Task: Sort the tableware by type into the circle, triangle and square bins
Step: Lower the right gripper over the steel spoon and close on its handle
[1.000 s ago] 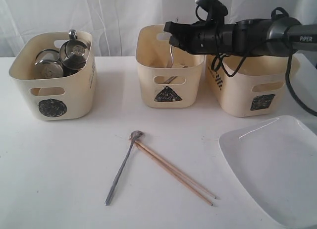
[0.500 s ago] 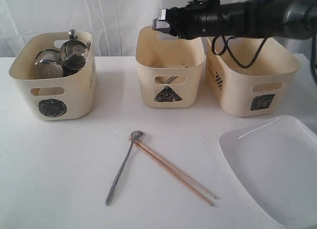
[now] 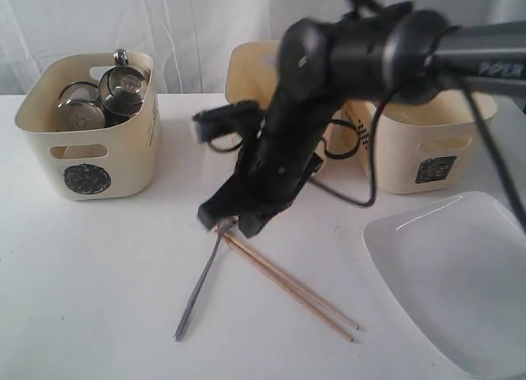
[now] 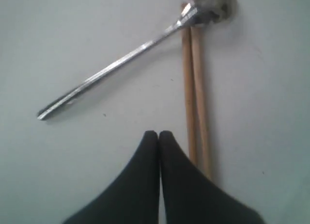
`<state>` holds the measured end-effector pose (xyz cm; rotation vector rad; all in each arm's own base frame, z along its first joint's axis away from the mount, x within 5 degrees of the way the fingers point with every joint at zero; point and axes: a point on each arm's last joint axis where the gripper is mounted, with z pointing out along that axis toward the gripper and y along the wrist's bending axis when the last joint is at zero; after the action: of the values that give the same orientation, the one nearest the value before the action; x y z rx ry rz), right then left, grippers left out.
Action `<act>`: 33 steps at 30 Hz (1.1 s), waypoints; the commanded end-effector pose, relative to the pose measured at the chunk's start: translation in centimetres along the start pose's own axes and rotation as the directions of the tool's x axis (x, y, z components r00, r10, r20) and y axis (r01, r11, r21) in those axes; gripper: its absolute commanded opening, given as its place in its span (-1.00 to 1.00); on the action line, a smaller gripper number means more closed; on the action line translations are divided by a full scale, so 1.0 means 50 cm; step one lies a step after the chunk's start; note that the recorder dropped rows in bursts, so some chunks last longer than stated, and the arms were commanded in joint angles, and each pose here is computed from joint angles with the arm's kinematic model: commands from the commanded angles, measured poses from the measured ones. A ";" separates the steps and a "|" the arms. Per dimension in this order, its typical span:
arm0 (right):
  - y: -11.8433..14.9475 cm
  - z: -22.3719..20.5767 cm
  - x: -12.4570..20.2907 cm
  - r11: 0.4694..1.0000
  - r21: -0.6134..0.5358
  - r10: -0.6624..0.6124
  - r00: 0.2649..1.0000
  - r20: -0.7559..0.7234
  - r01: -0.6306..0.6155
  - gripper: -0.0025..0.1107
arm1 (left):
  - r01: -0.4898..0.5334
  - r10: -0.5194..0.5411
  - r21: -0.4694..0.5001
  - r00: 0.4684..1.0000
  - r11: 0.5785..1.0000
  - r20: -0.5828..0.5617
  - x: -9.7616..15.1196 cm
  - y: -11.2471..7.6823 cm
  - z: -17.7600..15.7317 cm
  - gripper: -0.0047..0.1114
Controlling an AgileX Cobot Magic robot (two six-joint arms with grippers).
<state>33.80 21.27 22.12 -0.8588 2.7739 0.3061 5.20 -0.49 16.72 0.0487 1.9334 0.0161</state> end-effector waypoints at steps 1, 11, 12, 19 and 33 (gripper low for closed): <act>0.079 0.014 -0.007 0.954 0.298 -0.026 0.995 0.095 -0.004 -0.96 | 0.016 -0.016 0.000 1.000 1.000 -0.001 0.002 0.000 0.000 -0.92; 0.108 0.079 -0.025 0.974 0.151 0.139 0.974 0.176 -0.167 -0.20 | 0.016 -0.016 0.000 1.000 1.000 -0.001 0.002 0.000 0.000 -0.92; 0.103 0.086 -0.027 0.971 0.153 0.156 0.971 0.178 -0.184 -0.07 | 0.016 -0.016 0.000 1.000 1.000 -0.001 0.002 0.000 0.000 -0.92; 0.063 0.139 -0.055 0.931 0.130 0.310 0.926 0.216 -0.342 0.07 | 0.016 -0.016 0.000 1.000 1.000 -0.001 0.002 0.000 0.000 -0.92; 0.032 0.198 -0.074 0.925 0.115 0.328 0.913 0.244 -0.363 -0.23 | 0.016 -0.016 0.000 1.000 1.000 -0.001 0.002 0.000 0.000 -0.92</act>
<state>36.89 27.09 13.68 -0.2792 2.7116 0.1958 5.20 -0.49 16.72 0.0487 1.9334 0.0161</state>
